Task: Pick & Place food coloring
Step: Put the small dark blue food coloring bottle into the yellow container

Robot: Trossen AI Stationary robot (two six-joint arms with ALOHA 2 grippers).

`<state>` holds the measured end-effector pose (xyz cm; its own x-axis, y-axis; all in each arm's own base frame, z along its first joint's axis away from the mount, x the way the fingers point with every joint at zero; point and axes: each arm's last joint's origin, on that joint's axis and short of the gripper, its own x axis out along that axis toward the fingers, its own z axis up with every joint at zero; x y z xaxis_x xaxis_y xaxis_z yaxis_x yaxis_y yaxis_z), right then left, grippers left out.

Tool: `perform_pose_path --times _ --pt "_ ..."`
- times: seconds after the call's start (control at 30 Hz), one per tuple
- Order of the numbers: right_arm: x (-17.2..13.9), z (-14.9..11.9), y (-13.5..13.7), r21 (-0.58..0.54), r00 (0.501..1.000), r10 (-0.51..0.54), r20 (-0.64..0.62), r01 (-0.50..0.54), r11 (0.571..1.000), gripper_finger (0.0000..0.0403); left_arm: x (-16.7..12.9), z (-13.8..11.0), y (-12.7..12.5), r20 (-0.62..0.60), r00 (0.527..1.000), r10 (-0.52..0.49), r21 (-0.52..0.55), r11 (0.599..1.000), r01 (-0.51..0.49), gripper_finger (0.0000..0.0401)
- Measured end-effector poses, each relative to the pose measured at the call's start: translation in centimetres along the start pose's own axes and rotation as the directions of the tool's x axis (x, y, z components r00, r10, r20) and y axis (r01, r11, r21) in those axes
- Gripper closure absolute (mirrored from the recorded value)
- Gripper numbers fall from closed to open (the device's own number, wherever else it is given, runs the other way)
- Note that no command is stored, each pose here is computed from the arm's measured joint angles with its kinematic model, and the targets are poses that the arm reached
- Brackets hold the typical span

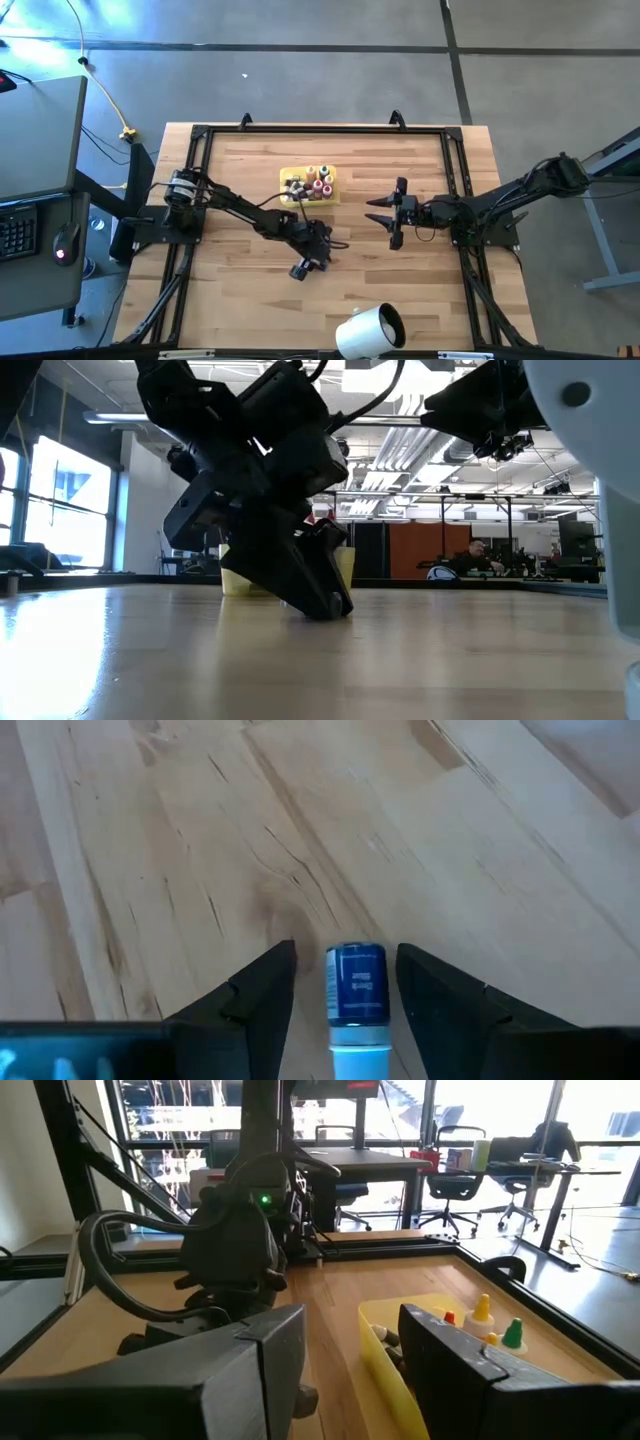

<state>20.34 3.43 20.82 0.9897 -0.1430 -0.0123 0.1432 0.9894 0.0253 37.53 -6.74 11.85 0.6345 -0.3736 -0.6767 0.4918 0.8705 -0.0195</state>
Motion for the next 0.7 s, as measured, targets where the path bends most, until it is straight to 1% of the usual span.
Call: perform_pose_path --times 0.1,0.33,0.43,0.53,0.6,0.7 --pt "0.0 0.0 0.0 0.0 1.0 0.0 0.0 0.0 1.0 0.0247 0.0 0.0 0.0 -0.001 1.0 0.002 -0.02 1.0 -0.002 0.0239" --pt "0.0 0.0 0.0 0.0 1.0 0.0 0.0 0.0 1.0 0.0247 0.0 0.0 0.1 0.0 1.0 0.017 -0.103 0.994 -0.017 0.0304" --pt "0.0 0.0 0.0 0.0 1.0 0.0 0.0 0.0 1.0 0.0247 -0.2 0.1 0.1 -0.003 1.0 0.026 -0.132 0.991 -0.026 0.0323" --pt "0.0 0.0 0.0 0.0 1.0 0.0 0.0 0.0 1.0 0.0247 -0.8 0.3 -0.1 -0.01 0.999 0.032 -0.133 0.991 -0.033 0.033" --pt "0.0 0.0 0.0 0.0 1.0 0.0 -0.001 0.0 1.0 0.0247 -1.6 0.8 -0.1 -0.01 0.998 0.062 -0.124 0.99 -0.063 0.0329" --pt "0.0 0.0 0.0 0.0 1.0 0.0 -0.001 0.0 1.0 0.0247 -3.4 1.6 -0.1 -0.04 0.987 0.154 -0.095 0.983 -0.157 0.0323"
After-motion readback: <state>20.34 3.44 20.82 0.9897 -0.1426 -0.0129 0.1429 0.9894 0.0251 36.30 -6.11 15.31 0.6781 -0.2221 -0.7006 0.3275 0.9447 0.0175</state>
